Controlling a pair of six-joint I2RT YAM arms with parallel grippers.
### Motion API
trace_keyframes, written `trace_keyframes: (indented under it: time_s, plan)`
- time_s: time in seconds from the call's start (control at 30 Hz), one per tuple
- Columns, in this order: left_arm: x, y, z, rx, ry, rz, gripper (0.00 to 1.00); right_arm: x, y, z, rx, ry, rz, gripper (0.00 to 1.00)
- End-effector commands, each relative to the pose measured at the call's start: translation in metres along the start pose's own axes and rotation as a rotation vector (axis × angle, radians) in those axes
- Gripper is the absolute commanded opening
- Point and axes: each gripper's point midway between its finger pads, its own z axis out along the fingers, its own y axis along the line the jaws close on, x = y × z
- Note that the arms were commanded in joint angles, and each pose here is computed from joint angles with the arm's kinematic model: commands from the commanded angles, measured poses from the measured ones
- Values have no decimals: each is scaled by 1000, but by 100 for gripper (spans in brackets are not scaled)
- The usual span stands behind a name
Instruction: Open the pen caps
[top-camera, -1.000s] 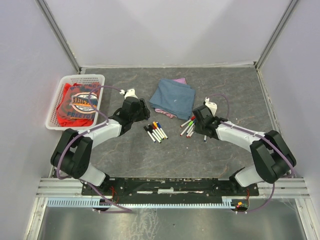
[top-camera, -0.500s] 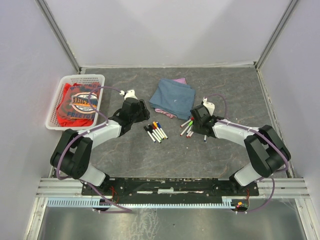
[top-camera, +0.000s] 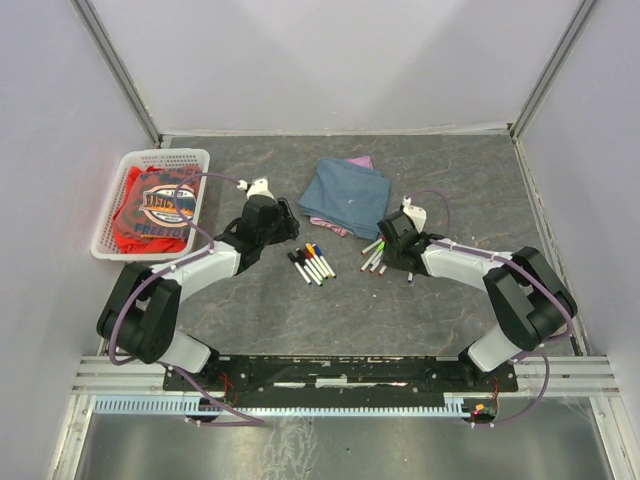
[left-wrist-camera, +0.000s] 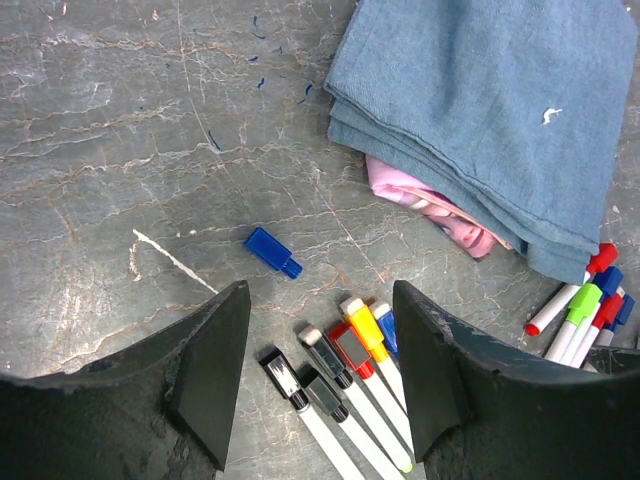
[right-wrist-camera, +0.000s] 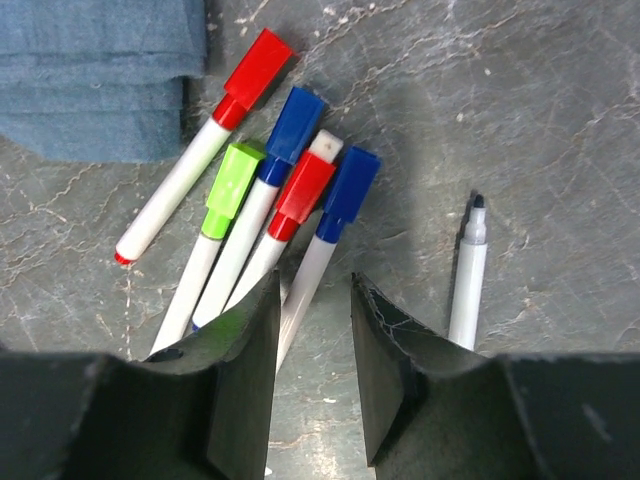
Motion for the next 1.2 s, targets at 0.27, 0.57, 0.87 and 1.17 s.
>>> trace_keyframes:
  time_s: [0.27,0.57,0.87,1.17]
  plan:
    - [-27,-18,-15,79,-81,-20,66,14,1,-2,43,-5,-79,29]
    - [-32,-42,-31,184,-62,-27,72,23,-15,-15,37,-13,-82,12]
    - [-23,-79,-48,354,22,-44,74,5,-21,-47,-18,-97,-68,4]
    - [-4,-140,-72,701,165,-142,76,-6,14,-87,-315,-163,-98,1]
